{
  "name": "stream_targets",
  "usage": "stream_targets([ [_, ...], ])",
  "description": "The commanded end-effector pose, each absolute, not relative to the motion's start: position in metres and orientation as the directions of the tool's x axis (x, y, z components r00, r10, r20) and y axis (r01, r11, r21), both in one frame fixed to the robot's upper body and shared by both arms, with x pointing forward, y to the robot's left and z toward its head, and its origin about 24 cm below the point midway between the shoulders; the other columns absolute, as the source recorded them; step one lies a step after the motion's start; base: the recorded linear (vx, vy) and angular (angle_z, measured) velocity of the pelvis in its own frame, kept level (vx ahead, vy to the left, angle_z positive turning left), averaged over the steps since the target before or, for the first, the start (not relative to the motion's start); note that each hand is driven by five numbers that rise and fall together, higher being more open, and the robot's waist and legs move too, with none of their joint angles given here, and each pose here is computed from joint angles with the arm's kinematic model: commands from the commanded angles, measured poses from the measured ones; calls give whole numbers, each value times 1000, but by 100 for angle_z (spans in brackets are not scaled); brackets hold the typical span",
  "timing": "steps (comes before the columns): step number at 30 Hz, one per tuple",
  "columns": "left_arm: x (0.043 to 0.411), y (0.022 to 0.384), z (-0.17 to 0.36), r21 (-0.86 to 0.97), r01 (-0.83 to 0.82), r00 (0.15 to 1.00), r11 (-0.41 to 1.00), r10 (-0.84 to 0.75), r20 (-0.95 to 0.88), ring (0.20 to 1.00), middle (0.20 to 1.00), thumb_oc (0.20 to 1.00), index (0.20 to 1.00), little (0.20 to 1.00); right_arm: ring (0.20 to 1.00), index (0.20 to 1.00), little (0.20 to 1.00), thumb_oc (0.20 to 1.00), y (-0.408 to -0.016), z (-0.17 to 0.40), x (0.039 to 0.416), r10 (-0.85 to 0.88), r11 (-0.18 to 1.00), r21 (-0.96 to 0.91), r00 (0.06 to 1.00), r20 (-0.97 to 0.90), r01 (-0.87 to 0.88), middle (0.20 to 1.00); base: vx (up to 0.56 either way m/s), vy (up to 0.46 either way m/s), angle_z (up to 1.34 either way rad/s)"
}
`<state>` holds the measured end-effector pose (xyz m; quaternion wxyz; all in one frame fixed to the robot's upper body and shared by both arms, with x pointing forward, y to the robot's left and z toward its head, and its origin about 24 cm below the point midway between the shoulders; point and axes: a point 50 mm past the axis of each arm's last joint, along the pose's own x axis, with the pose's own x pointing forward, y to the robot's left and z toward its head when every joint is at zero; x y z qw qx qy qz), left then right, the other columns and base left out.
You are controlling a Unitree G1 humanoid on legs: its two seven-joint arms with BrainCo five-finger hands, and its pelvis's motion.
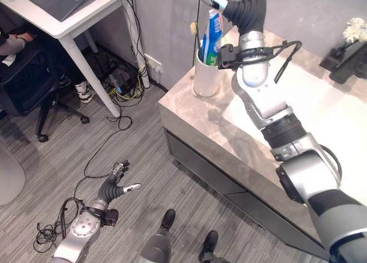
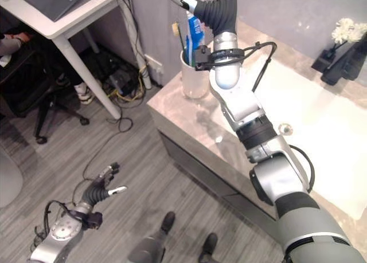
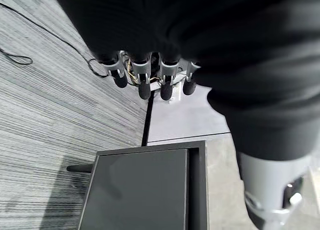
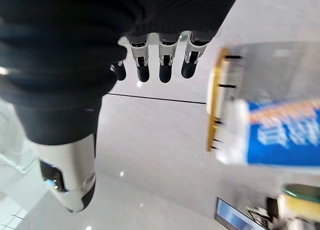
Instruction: Put brush and paste in cup on sink, flatten towel.
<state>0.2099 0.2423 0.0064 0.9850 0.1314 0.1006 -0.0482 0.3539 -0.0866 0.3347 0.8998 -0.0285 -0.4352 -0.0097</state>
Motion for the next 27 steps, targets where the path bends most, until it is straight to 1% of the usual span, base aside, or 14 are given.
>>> stream_targets([
  [1,206,242,0,264,116,974,957,-57,-220,1000,1000,1000,1000,1000,1000,1000,1000,1000,-96,351,335,-43,998,10,498,866,69,1000,-6,-4,-13],
  [4,207,245,-4,267,100,971,958,-36,-235,1000,1000,1000,1000,1000,1000,1000,1000,1000,-121,368,314,-82,988,26,366,927,155,1000,-11,16,-15],
  [5,207,244,-4,267,101,971,958,-37,-235,1000,1000,1000,1000,1000,1000,1000,1000,1000,-121,368,313,-82,987,25,366,927,157,1000,-16,34,-9],
  [8,207,251,-3,306,71,974,950,1,-229,1000,1000,1000,1000,1000,1000,1000,1000,1000,-179,375,284,-104,926,16,214,971,377,1000,-18,85,-8],
  [10,207,253,-3,312,53,975,949,19,-221,1000,1000,1000,1000,1000,1000,1000,1000,1000,-193,373,277,-127,904,38,183,975,426,1000,-9,77,-30],
  [13,201,262,-6,312,-3,971,950,77,-226,1000,1000,1000,1000,1000,1000,1000,1000,1000,-256,365,244,-148,700,54,70,986,712,1000,6,89,-34],
  [15,198,265,-11,299,-38,964,954,114,-242,1000,1000,1000,1000,1000,1000,1000,1000,1000,-281,359,225,-164,593,82,20,986,801,1000,-7,122,-39],
  [16,196,266,-22,296,-71,947,952,157,-279,1000,1000,1000,1000,1000,1000,1000,1000,1000,-339,326,200,-346,379,186,-48,937,906,1000,-30,144,-46],
  [18,199,268,-28,306,-88,936,948,184,-300,1000,1000,1000,1000,1000,1000,1000,1000,1000,-364,294,195,-475,288,198,-40,879,937,1000,-15,130,-38],
  [19,199,269,-33,307,-122,925,944,221,-309,1000,1000,1000,1000,1000,1000,1000,1000,1000,-400,244,182,-629,112,115,-19,777,987,1000,-5,90,-52],
  [21,199,270,-35,310,-131,921,942,232,-314,1000,1000,1000,1000,1000,1000,1000,1000,1000,-407,225,176,-674,84,94,-12,738,992,1000,-2,98,-43],
  [22,199,272,-36,300,-169,913,939,263,-310,1000,1000,1000,1000,1000,1000,1000,1000,1000,-422,190,161,-759,-25,38,-44,650,999,1000,-2,101,-41],
  [24,199,273,-37,310,-172,911,935,271,-312,1000,1000,1000,1000,1000,1000,1000,1000,1000,-428,170,152,-793,-77,-14,-53,606,997,1000,-32,90,-42],
  [27,200,273,-43,318,-180,901,931,286,-326,1000,1000,1000,1000,1000,1000,1000,1000,1000,-443,106,139,-914,-152,-153,-80,398,977,1000,-53,127,-37],
])
